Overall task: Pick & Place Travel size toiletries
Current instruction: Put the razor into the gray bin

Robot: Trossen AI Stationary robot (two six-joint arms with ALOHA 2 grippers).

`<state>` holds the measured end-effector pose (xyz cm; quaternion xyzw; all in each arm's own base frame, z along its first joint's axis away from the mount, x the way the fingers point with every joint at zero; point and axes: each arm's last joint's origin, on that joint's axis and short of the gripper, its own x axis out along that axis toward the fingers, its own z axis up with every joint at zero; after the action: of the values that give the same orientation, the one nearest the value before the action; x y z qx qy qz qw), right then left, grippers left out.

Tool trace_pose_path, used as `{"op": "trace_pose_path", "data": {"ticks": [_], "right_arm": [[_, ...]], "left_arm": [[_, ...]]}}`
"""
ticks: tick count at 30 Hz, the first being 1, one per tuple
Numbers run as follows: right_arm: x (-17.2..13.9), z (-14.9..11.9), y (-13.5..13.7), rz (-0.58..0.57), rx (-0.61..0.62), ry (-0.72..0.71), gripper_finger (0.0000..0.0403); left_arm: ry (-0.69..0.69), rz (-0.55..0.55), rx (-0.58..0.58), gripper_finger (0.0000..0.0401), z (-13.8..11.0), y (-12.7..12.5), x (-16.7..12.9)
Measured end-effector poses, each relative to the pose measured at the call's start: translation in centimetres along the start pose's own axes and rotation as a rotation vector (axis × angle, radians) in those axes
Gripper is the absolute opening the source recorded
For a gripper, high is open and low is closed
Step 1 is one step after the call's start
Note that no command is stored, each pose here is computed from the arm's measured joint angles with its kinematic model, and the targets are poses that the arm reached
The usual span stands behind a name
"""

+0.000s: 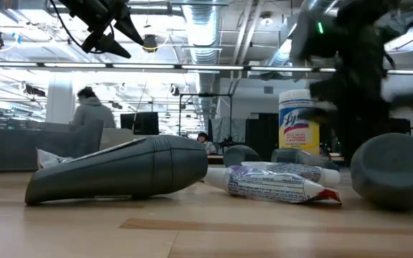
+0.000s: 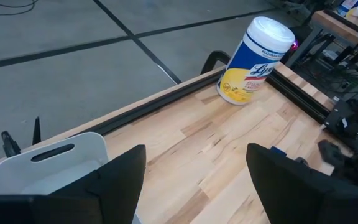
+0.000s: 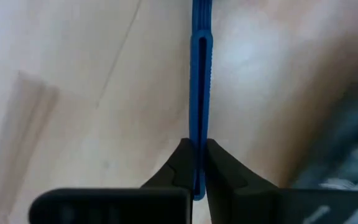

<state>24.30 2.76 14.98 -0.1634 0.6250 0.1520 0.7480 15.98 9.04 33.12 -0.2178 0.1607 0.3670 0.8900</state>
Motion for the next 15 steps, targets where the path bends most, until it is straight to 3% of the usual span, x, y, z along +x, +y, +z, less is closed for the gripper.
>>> {"op": "trace_pose_path", "data": {"ticks": [6,11,15], "right_arm": [[-5.2,0.6,-1.9,-0.090,0.122,-0.261,0.0005],[-9.9,0.5,-4.0,-0.209,0.256,-0.560,0.0006],[-13.4,0.3,-5.5,-0.317,0.334,-0.826,0.0005]], "left_arm": [[-0.023,-0.015,-0.006,0.0273,0.2,-0.1,0.0],[-0.084,-0.150,-0.005,0.0273,1.1,-0.9,-0.1],[-0.178,-0.276,0.087,0.0273,1.7,-2.4,-0.4]]}}
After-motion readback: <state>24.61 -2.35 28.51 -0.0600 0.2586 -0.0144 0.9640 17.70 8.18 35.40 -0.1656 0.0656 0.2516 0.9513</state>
